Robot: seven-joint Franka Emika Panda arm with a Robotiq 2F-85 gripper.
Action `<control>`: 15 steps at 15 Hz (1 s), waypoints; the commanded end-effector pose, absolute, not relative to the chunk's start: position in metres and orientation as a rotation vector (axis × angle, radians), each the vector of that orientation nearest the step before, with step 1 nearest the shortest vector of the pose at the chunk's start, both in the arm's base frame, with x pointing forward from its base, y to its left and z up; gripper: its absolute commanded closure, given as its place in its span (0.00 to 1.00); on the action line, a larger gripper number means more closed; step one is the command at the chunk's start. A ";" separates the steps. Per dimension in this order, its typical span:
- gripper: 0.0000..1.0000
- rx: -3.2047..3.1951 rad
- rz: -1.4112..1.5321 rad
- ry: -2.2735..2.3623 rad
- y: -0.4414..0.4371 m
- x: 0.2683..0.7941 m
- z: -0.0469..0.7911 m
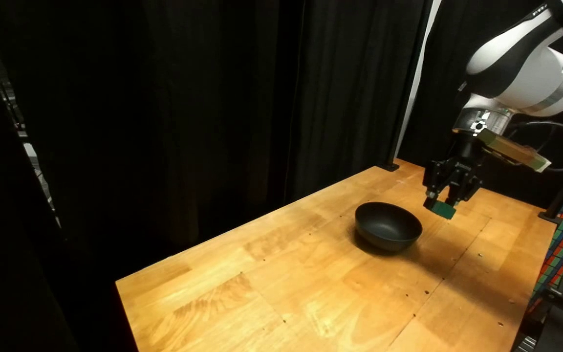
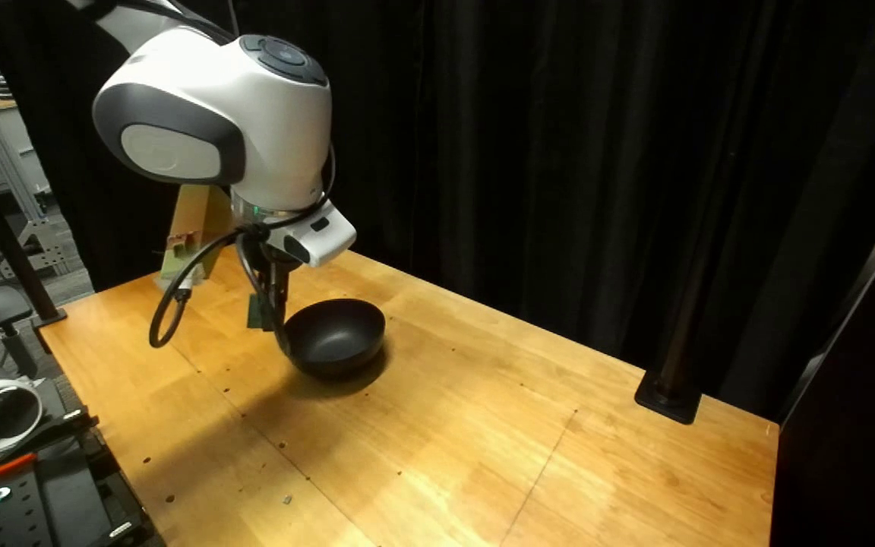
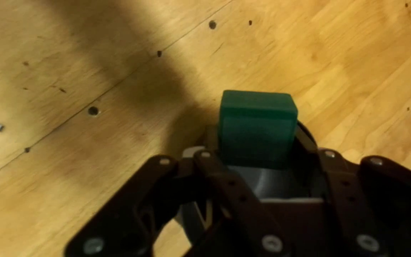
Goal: Put the green cube in the black bowl
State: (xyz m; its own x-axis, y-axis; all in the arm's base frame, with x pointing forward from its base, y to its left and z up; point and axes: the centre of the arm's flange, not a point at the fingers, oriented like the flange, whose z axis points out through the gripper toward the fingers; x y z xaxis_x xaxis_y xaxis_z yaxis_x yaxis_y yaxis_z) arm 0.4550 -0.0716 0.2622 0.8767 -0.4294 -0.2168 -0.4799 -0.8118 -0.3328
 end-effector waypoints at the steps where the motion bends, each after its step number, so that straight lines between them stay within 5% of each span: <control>1: 0.77 -2.679 0.044 0.599 -0.038 0.462 0.260; 7: 0.77 -2.744 -0.108 0.582 -0.015 0.492 0.245; 8: 0.27 -2.755 -0.086 0.597 -0.016 0.494 0.240; 13: 0.00 -2.689 0.340 0.597 -0.054 0.478 0.230; 15: 0.06 -2.716 0.265 0.604 -0.040 0.471 0.217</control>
